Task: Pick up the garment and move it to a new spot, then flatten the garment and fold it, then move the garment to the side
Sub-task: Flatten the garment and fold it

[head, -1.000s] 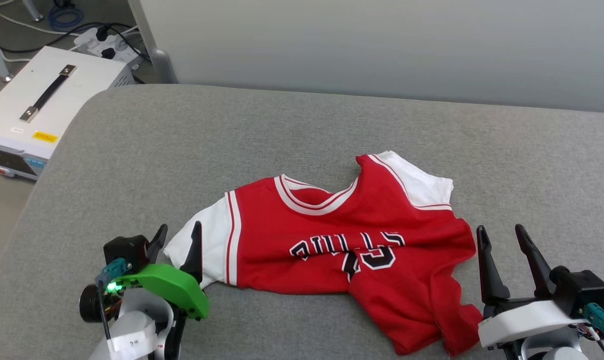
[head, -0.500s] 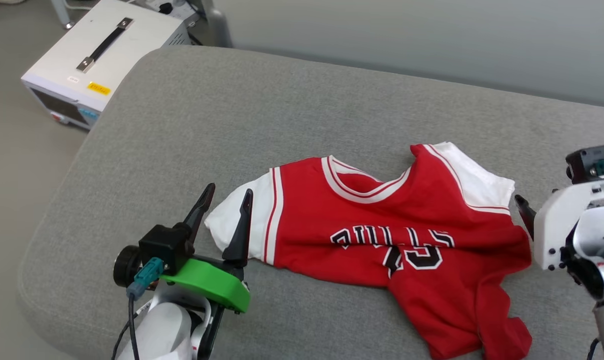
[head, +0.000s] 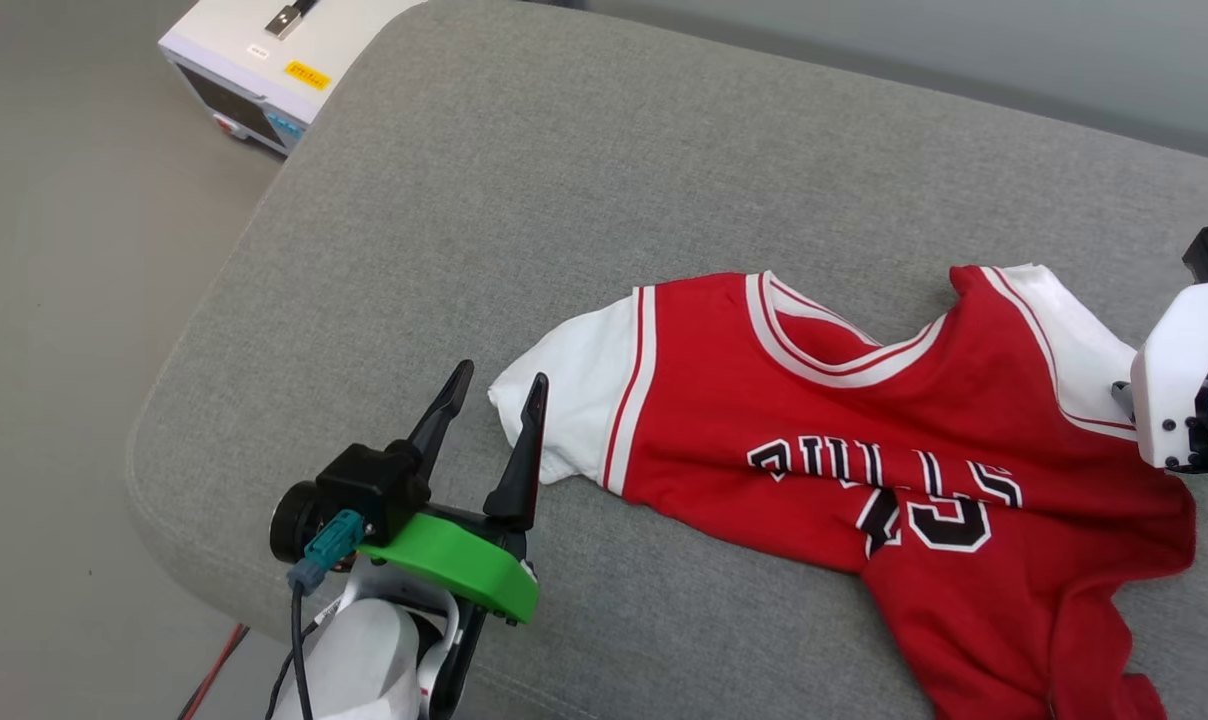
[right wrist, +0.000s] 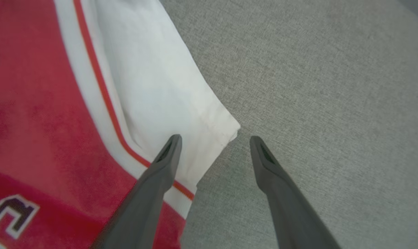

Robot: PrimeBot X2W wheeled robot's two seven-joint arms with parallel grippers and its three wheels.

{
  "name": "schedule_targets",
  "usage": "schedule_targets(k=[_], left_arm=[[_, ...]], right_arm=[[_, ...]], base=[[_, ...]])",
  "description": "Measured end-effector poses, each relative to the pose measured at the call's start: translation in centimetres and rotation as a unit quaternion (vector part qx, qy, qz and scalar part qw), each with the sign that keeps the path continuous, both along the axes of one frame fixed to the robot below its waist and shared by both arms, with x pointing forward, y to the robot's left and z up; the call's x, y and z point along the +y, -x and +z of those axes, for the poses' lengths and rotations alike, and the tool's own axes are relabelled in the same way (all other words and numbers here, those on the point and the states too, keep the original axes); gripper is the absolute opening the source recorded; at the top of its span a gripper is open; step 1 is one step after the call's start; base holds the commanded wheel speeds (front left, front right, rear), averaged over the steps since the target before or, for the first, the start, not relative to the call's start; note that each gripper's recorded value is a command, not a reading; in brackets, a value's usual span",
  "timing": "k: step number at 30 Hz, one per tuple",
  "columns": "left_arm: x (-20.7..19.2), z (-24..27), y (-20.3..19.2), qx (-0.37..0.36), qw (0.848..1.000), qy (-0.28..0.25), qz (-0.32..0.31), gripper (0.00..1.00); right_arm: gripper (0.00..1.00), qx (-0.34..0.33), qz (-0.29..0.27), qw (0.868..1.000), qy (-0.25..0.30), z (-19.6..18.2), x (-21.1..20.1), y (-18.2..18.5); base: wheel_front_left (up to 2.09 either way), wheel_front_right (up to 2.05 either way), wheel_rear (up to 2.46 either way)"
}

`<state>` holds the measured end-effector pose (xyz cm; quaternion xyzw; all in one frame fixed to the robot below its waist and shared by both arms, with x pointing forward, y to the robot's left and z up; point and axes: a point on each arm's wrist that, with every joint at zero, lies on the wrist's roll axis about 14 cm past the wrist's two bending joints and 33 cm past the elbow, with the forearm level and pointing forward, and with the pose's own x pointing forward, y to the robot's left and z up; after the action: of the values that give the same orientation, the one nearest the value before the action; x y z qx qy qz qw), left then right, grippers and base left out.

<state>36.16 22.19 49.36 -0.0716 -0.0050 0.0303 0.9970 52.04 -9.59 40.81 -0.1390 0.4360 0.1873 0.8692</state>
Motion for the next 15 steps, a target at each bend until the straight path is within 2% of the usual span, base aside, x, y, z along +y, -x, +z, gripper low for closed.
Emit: schedule_targets(k=[2, 3, 6, 7, 8, 9, 15], left_arm=[[0.3, -0.4, 0.1, 0.006, 1.000, 0.002, 0.006, 1.00], [0.8, -0.8, 0.3, 0.014, 1.000, -0.001, 0.015, 1.00], [1.3, -1.0, 0.5, 0.018, 1.000, -0.003, 0.024, 1.00], [1.4, -1.1, 0.5, 0.018, 1.000, -0.003, 0.026, 1.00], [1.5, -1.1, 0.5, 0.018, 0.999, -0.002, 0.026, 1.00], [1.6, -1.1, 0.5, 0.018, 0.999, -0.003, 0.026, 1.00], [1.3, -0.7, 0.3, 0.011, 1.000, -0.009, 0.018, 1.00]], right_arm=[[1.00, 0.009, 0.002, 1.000, 0.001, -1.0, 0.4, -0.3], [1.00, 0.030, 0.004, 1.000, 0.008, -2.7, 0.6, -0.2], [1.00, 0.042, 0.008, 0.999, 0.015, -3.5, 0.8, -0.2], [0.63, 0.046, 0.007, 0.999, 0.016, -3.7, 0.7, -0.1], [0.43, 0.049, 0.006, 0.999, 0.016, -3.8, 0.6, 0.0], [0.00, 0.049, 0.005, 0.999, 0.015, -3.9, 0.5, 0.1], [0.00, 0.024, -0.017, 1.000, -0.008, -2.7, -0.5, 0.0]], base=[[0.00, 0.00, 0.00], [0.00, 0.00, 0.00], [0.00, 0.00, 0.00], [0.00, 0.00, 0.00], [0.00, 0.00, 0.00], [0.00, 0.00, 0.00], [0.00, 0.00, 0.00]])
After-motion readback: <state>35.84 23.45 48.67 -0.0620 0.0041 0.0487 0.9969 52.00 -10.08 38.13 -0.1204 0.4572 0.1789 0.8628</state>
